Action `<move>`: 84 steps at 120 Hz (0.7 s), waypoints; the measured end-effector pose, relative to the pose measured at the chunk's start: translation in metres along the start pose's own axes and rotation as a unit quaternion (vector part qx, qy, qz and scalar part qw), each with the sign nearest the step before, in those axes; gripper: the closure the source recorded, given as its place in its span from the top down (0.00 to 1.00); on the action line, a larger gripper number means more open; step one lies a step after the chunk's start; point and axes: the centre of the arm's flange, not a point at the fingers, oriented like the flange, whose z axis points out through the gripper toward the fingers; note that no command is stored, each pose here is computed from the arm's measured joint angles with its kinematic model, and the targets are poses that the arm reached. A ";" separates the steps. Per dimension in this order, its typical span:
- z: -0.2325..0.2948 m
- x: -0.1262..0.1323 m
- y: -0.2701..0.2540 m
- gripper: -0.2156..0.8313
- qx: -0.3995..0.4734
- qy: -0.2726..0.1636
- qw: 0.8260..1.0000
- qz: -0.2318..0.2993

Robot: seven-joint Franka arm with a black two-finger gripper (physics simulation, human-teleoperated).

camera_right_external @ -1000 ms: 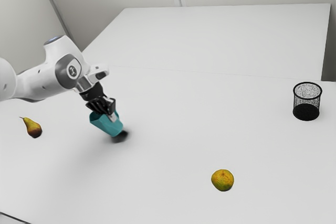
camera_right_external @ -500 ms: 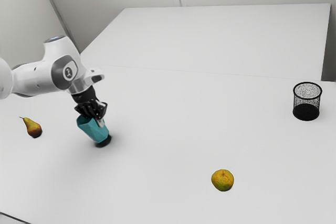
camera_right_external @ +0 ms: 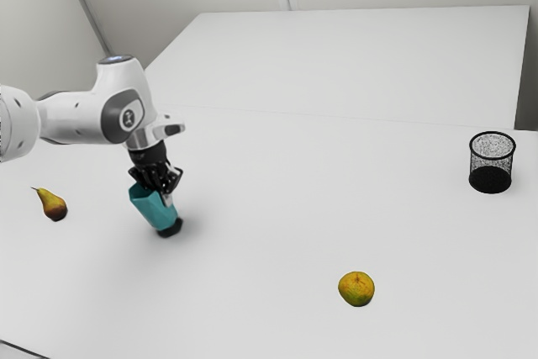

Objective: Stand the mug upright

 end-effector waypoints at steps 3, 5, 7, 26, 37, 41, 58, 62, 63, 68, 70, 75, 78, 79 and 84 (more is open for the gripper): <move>0.002 0.001 0.002 0.06 0.003 -0.002 1.000 0.001; 0.003 0.002 0.003 0.06 0.005 -0.004 1.000 0.002; 0.005 0.003 0.004 0.06 0.006 -0.006 1.000 0.003; 0.022 0.008 0.007 0.06 0.017 -0.024 1.000 0.003; 0.026 0.010 0.008 0.06 0.024 -0.030 0.999 0.005; 0.027 0.011 0.009 0.06 0.026 -0.031 0.999 0.006; 0.027 0.011 0.011 0.24 0.030 -0.035 0.999 0.006; 0.026 0.011 0.012 0.31 0.029 -0.035 0.999 0.006; 0.026 0.011 0.012 0.33 0.029 -0.035 0.999 0.006; 0.023 0.012 0.012 0.41 0.030 -0.034 0.999 0.006; 0.021 0.013 0.012 0.44 0.032 -0.033 0.999 0.007; 0.015 0.015 0.012 0.50 0.035 -0.028 0.999 0.009; 0.010 0.016 0.012 0.53 0.036 -0.025 0.999 0.009; 0.009 0.017 0.012 0.54 0.036 -0.024 0.999 0.010; 0.002 0.019 0.012 0.59 0.039 -0.018 0.999 0.011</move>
